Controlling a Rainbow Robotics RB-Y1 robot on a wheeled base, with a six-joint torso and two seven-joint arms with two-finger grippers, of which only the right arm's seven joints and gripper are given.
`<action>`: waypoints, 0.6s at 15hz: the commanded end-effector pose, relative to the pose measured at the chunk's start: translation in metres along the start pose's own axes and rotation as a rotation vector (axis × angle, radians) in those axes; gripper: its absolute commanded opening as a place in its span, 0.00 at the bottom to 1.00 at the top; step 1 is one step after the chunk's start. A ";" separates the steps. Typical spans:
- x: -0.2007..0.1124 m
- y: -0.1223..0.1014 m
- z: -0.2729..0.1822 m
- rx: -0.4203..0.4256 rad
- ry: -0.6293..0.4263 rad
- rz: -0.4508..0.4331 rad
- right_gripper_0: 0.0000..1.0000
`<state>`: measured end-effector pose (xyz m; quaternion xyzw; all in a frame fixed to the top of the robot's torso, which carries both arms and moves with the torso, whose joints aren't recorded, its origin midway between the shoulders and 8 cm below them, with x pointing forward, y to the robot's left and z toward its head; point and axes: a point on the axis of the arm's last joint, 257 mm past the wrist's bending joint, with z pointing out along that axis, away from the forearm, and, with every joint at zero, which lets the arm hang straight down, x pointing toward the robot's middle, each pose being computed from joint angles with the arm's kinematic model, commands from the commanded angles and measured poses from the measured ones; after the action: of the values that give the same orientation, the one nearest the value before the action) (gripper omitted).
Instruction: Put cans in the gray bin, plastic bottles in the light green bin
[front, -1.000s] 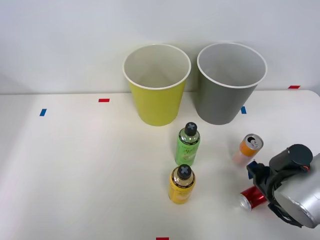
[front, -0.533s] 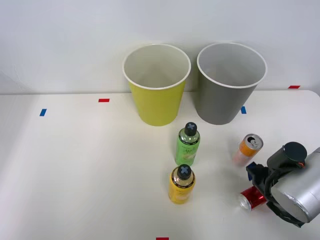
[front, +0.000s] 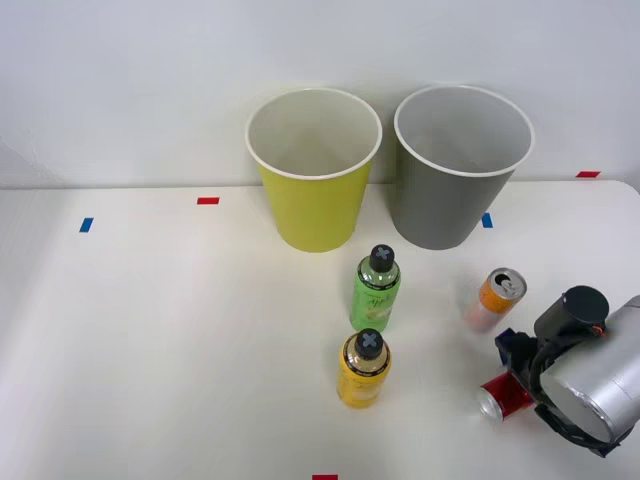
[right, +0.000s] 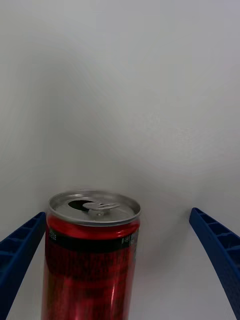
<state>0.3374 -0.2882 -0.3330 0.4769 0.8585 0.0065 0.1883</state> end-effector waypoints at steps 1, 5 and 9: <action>0.003 -0.001 0.001 0.003 0.002 -0.014 0.87; 0.002 -0.002 0.003 0.008 -0.032 -0.046 0.00; -0.001 -0.001 0.005 0.002 -0.062 -0.056 0.00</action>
<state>0.3376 -0.2905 -0.3370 0.4552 0.8653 -0.0137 0.2097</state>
